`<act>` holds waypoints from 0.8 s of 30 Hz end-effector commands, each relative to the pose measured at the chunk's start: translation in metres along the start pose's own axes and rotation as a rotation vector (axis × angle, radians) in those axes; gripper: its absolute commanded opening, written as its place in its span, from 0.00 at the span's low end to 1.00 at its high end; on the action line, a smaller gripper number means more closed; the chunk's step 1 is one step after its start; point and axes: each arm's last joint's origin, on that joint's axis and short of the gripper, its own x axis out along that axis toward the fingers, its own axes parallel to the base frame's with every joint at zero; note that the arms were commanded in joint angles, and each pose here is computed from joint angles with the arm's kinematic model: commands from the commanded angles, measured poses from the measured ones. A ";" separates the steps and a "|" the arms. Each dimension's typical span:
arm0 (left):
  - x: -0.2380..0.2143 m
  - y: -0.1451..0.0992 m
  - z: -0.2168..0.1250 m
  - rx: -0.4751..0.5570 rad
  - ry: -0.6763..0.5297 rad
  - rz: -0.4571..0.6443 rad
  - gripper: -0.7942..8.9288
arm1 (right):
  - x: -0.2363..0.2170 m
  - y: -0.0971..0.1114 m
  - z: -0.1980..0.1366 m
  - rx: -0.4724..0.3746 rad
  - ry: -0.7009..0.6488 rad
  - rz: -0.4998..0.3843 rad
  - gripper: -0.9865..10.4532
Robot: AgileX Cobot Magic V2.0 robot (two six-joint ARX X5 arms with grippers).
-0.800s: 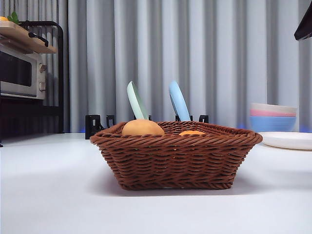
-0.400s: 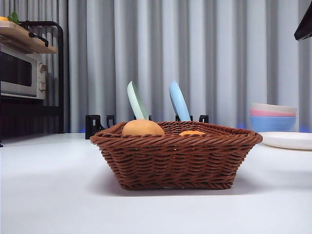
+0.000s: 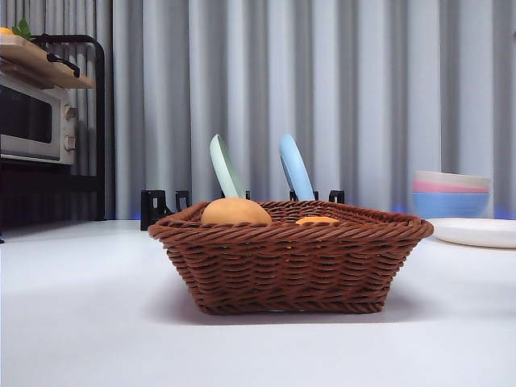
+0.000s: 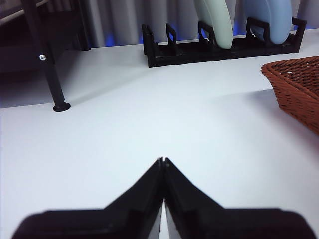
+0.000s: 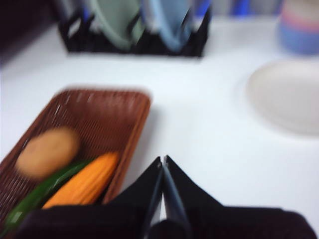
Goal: Pick up the basket,pick up the corn from the table,pick up the potato from the table,pick up the cucumber from the table,put all items into the basket
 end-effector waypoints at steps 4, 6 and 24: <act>0.002 0.000 -0.005 -0.010 0.010 -0.004 0.08 | -0.004 -0.021 -0.029 -0.030 -0.240 -0.035 0.09; 0.002 0.000 -0.005 -0.009 0.010 -0.003 0.08 | -0.003 -0.027 -0.047 -0.025 -0.311 -0.053 0.09; 0.002 0.000 -0.005 -0.009 0.009 -0.004 0.08 | 0.027 -0.041 -0.130 -0.005 -0.219 -0.097 0.09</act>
